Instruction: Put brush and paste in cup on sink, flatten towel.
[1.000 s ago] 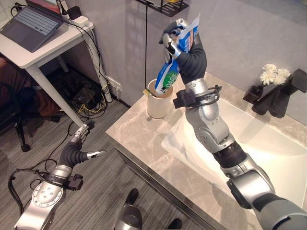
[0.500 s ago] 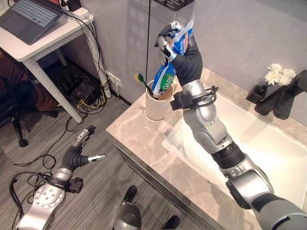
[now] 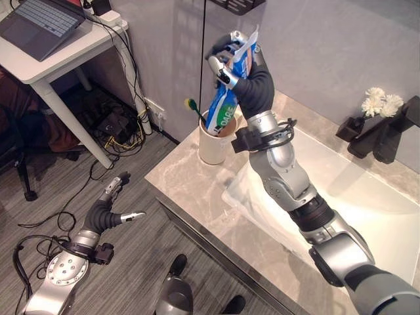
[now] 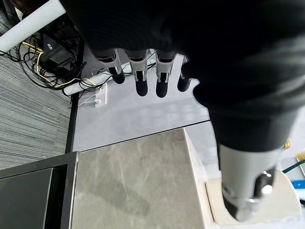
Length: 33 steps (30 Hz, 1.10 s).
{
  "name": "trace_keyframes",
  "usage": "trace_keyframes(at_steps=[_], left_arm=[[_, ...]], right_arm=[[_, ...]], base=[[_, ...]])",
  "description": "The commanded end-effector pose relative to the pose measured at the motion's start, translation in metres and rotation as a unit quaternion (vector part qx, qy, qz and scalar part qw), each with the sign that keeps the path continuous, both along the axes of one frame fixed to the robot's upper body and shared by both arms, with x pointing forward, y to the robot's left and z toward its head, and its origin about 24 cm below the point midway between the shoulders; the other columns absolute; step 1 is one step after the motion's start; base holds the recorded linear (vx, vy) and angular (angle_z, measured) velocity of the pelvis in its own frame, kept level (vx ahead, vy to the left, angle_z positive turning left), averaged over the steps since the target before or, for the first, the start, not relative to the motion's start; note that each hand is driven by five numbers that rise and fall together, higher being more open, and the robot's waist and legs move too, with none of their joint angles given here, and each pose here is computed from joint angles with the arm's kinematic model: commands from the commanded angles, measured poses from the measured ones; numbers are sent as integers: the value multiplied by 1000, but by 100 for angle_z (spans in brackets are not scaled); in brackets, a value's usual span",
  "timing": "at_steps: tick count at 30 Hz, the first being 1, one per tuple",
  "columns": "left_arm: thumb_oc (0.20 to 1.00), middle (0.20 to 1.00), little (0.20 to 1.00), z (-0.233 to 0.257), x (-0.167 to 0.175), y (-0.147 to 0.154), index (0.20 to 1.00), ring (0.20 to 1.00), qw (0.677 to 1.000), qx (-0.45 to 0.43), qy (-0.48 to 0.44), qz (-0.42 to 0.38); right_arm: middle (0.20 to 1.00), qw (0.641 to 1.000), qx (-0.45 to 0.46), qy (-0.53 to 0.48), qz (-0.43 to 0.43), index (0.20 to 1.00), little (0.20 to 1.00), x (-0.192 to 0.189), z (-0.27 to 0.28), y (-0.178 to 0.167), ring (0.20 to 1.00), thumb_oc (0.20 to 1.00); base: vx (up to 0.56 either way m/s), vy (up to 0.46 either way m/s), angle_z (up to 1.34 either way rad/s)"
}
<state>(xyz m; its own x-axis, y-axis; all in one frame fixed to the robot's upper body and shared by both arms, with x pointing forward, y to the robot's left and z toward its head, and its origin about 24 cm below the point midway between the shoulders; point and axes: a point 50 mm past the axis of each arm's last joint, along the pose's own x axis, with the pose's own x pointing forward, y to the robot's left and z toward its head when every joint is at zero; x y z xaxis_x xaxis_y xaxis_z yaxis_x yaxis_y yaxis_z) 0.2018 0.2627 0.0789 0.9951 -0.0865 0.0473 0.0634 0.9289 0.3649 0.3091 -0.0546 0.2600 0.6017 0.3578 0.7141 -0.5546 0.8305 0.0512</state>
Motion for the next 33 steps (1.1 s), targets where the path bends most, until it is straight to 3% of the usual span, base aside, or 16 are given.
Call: trace_keyframes(at_steps=[1,12,18,22,25,26,29,30,33], left_arm=[[1000,1000,1000,6,0,5,1000,1000,1000,22,-21,-1],[1000,1000,1000,7,4,0,1000,1000,999,13,-31,-7],[1000,1000,1000,21,8,-2,1000,1000,998,-1,-69,-4],[1000,1000,1000,42,8,-3,1000,1000,992,-20,-126,2],[1000,1000,1000,65,0,-7,1000,1000,982,-39,-184,-12],[1000,1000,1000,65,-1,-8,1000,1000,982,-39,-182,-13],[451,451,451,69,-7,-14,451,451,982,-23,-183,-48],[200,200,200,68,-8,-15,200,200,982,-22,-178,-54],[200,200,200,55,-16,-10,200,200,989,-6,-136,-55]], right_arm=[[1000,998,24,-58,30,1000,1000,-11,28,3,1000,1000],[1000,997,38,-71,16,1000,1000,-16,30,-1,1000,1000],[1000,988,48,-142,-26,1000,1000,-31,49,-14,1000,1000],[1000,964,35,-230,-129,1000,1000,-52,61,-48,1000,1000],[1000,909,38,-258,-326,1000,1000,-74,43,-124,1000,1000],[1000,909,38,-257,-327,1000,1000,-75,42,-125,1000,1000],[1000,855,12,-261,-448,1000,1000,-96,31,-174,1000,1000],[1000,837,9,-260,-482,1000,1000,-104,29,-188,1000,1000],[1000,756,-19,-251,-605,1000,1000,-130,22,-234,1000,1000]], base=[[0,0,0],[-6,-11,-3],[-7,-13,-4],[2,2,-10],[-10,25,-18],[0,26,-19],[1,19,-22],[15,2,-24],[-29,4,-22]])
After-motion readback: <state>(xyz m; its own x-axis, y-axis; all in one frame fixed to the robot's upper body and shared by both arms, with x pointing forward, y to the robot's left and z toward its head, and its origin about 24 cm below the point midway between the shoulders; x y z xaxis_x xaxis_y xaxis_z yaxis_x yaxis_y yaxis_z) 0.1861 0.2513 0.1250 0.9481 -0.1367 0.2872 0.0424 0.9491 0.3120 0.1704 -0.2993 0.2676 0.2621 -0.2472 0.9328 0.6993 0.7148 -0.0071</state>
